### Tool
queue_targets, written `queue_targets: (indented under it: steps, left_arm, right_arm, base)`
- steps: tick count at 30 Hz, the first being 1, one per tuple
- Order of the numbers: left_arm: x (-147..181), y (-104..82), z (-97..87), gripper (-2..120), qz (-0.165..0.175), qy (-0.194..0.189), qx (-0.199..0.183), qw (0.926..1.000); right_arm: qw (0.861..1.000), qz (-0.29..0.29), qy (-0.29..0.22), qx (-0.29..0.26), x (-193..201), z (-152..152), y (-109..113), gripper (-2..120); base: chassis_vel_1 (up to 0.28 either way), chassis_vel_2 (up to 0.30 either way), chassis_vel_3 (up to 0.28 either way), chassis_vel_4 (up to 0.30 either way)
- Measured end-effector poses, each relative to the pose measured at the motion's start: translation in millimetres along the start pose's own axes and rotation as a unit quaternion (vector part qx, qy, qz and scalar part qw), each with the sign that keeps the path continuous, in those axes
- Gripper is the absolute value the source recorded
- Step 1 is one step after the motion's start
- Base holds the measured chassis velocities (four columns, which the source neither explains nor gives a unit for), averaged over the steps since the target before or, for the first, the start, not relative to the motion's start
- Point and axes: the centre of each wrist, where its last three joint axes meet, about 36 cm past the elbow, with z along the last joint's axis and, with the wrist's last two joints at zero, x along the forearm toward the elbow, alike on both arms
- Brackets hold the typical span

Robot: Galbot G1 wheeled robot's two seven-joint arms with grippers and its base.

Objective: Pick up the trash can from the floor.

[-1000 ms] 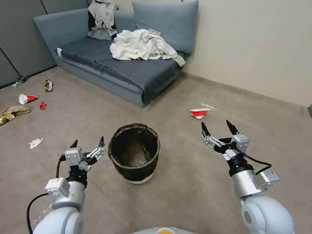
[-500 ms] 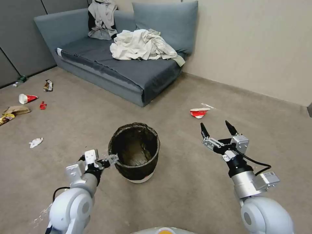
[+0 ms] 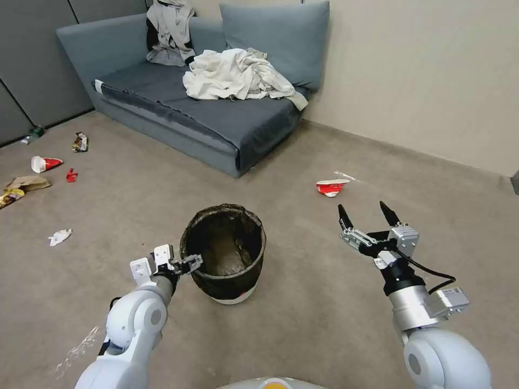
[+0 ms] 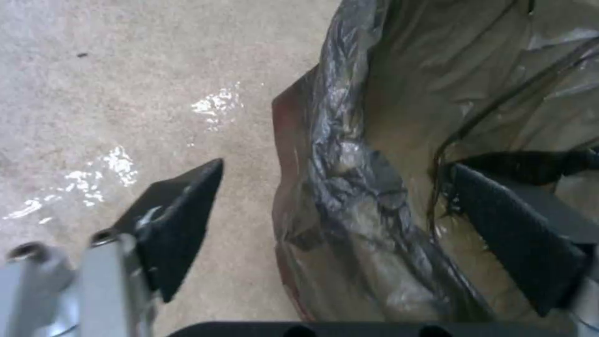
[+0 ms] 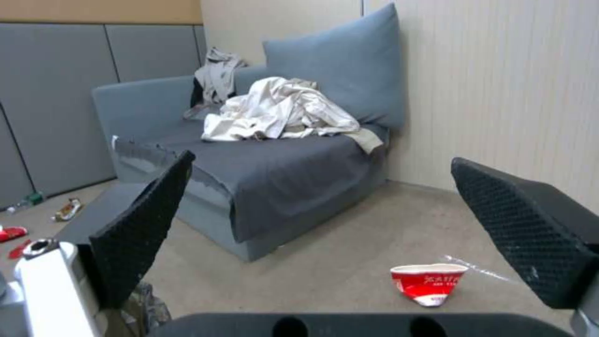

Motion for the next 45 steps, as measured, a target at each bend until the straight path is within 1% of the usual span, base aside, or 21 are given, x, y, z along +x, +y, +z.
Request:
queue_targets:
  steps: [1, 3, 5, 7, 8, 10, 12, 13, 14, 15, 18, 21, 22, 24, 25, 26, 30, 36, 40, 42, 45]
  left_arm:
    - [0, 0.0, 0.0, 88, 0.000, 0.000, 0.000, 1.0000]
    - [-3, -1.1, -0.9, 83, 0.000, 0.002, 0.004, 1.0000]
    - [-6, -2.7, -1.9, 73, 0.001, 0.005, 0.009, 0.9999]
    - [-8, -3.5, -2.4, 71, 0.002, 0.007, 0.013, 0.9999]
    - [-9, -4.6, -3.2, 64, 0.003, 0.010, 0.018, 0.9998]
    - [-11, -5.4, -3.9, 61, 0.003, 0.012, 0.024, 0.9996]
    - [-14, -6.8, -6.8, 49, 0.006, 0.019, 0.037, 0.9991]
    - [-15, -7.1, -7.7, 47, 0.006, 0.020, 0.038, 0.9990]
    - [-16, -7.3, -8.7, 40, 0.005, 0.022, 0.040, 0.9990]
    - [-16, -7.3, -8.7, 40, 0.005, 0.022, 0.040, 0.9990]
    - [-18, -6.8, -9.6, 25, 0.003, 0.024, 0.039, 0.9989]
    - [-19, -6.4, -9.7, 21, 0.002, 0.024, 0.039, 0.9990]
    - [-20, -6.1, -9.8, 13, -0.001, 0.025, 0.039, 0.9989]
    - [-20, -6.0, -9.8, 11, -0.001, 0.025, 0.039, 0.9989]
    - [-20, -6.1, -9.7, 5, -0.001, 0.025, 0.039, 0.9989]
    - [-20, -6.0, -9.8, 3, -0.001, 0.025, 0.039, 0.9989]
    - [-20, -6.2, -10.2, 2, -0.009, 0.027, 0.042, 0.9987]
    - [-15, -7.1, -13.4, 2, -0.010, 0.021, 0.044, 0.9988]
    - [-4, -6.6, -19.9, 2, -0.006, 0.008, 0.048, 0.9988]
    - [13, -4.9, -28.4, 2, -0.002, -0.007, 0.053, 0.9986]
    - [25, -3.5, -33.2, 2, 0.000, -0.016, 0.054, 0.9984]
  right_arm:
    - [1.000, 0.000, 0.000, 0.000, 0, 0, 0, 100]
    - [1.000, 0.000, 0.000, 0.000, 0, 0, 0, 100]
    - [1.000, 0.000, 0.000, 0.001, 0, 1, 0, 100]
    - [1.000, 0.000, 0.000, 0.001, 1, 1, -1, 100]
    - [1.000, 0.000, -0.001, 0.002, 1, 1, -1, 100]
    - [1.000, 0.001, -0.001, 0.002, 1, 2, -1, 100]
    - [1.000, 0.001, -0.001, 0.002, 1, 2, -1, 100]
    - [1.000, 0.001, -0.001, 0.002, 1, 2, -1, 100]
    - [1.000, 0.001, -0.001, 0.003, 1, 2, -2, 100]
    - [1.000, 0.001, -0.001, 0.003, 1, 2, -2, 100]
    - [1.000, 0.000, -0.001, 0.003, 1, 2, -2, 100]
    - [1.000, 0.000, -0.001, 0.003, 1, 2, -2, 100]
    - [1.000, 0.001, -0.001, 0.003, 1, 3, -2, 100]
    - [1.000, 0.001, -0.001, 0.003, 1, 3, -2, 100]
    - [1.000, 0.001, -0.001, 0.003, 1, 3, -2, 100]
    - [1.000, 0.001, -0.001, 0.003, 1, 3, -2, 100]
    - [1.000, 0.001, -0.001, 0.004, 2, 4, -2, 100]
    - [1.000, 0.000, -0.002, 0.003, 2, 4, -2, 100]
    - [1.000, -0.001, -0.002, 0.005, 1, 4, -2, 100]
    - [1.000, -0.002, -0.003, 0.007, 1, 3, -3, 100]
    - [1.000, -0.003, -0.004, 0.007, 1, 3, -2, 100]
  base:
    - [0.000, 0.000, 0.000, 0.000]
    - [0.000, 0.000, 0.000, 0.000]
    - [0.000, 0.000, 0.000, 0.000]
    - [0.000, 0.000, 0.000, 0.000]
    - [0.000, 0.000, 0.000, 0.000]
    - [0.000, 0.000, 0.000, 0.000]
    - [0.000, 0.000, 0.000, 0.000]
    - [0.000, 0.000, 0.000, 0.000]
    - [0.000, 0.000, 0.000, 0.000]
    - [0.000, 0.000, 0.000, 0.000]
    - [0.000, 0.000, 0.000, 0.000]
    - [0.000, 0.000, 0.000, 0.000]
    - [0.000, 0.000, 0.000, 0.000]
    - [0.000, 0.000, 0.000, 0.000]
    - [0.000, 0.000, 0.000, 0.000]
    - [0.000, 0.000, 0.000, 0.000]
    - [0.000, 0.000, 0.000, 0.000]
    - [0.000, 0.000, 0.000, 0.000]
    - [0.000, 0.000, 0.000, 0.000]
    - [0.000, 0.000, 0.000, 0.000]
    - [0.000, 0.000, 0.000, 0.000]
